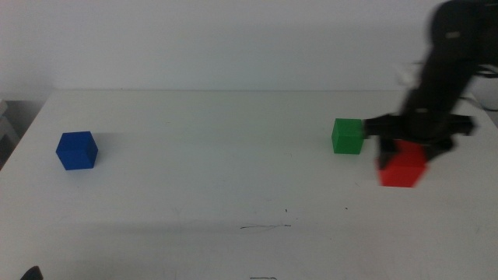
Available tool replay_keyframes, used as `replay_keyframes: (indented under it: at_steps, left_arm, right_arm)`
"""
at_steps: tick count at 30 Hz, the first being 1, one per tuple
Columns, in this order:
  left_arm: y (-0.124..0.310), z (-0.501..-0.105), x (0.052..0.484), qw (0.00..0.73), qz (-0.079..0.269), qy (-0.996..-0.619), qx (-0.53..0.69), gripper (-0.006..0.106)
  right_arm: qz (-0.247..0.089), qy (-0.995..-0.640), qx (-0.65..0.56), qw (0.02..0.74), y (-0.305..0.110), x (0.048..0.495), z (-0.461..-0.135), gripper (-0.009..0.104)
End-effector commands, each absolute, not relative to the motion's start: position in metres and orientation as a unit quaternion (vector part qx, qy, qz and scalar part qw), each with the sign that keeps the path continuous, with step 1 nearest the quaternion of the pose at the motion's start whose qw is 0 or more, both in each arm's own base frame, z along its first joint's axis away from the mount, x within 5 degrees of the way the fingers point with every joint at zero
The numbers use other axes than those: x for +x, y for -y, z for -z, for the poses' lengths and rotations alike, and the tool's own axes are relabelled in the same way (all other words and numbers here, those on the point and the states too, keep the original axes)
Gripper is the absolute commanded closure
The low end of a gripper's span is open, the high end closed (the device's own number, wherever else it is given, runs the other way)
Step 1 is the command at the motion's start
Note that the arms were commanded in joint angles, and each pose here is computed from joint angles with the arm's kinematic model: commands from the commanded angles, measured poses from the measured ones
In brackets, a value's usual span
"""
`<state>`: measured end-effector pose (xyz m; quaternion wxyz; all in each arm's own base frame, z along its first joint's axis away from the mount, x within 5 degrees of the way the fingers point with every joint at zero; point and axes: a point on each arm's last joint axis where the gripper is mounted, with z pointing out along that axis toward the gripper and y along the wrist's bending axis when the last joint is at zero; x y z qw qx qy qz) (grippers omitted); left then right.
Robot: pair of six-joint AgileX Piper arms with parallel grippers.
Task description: Stack red cubes first, then green, then blue cubes in a specific spot.
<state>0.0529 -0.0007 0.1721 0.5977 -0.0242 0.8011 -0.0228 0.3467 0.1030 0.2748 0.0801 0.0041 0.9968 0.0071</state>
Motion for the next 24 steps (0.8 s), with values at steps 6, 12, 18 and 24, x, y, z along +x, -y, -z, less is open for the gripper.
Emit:
replay_keyframes:
  at_steps: [6, 12, 18, 24]
  left_arm:
    - [0.001, -0.180, 0.053, 0.638, 0.026, -0.769, -0.026, 0.026]
    - [0.001, -0.180, 0.053, 0.638, 0.026, -0.769, -0.026, 0.026]
    - [0.001, -0.180, 0.053, 0.638, 0.026, -0.769, -0.026, 0.026]
    - [0.001, -0.180, 0.053, 0.638, 0.026, -0.769, -0.026, 0.026]
  right_arm:
    - [-0.032, -0.994, -0.036, 0.095, -0.185, 0.354, -0.290, 0.096]
    - [-0.047, -0.993, -0.043, 0.095, -0.235, 0.361, -0.276, 0.096]
    - [-0.046, -0.995, -0.046, 0.082, -0.265, 0.356, -0.258, 0.096]
    - [-0.043, -0.995, -0.044, 0.075, -0.283, 0.350, -0.247, 0.096]
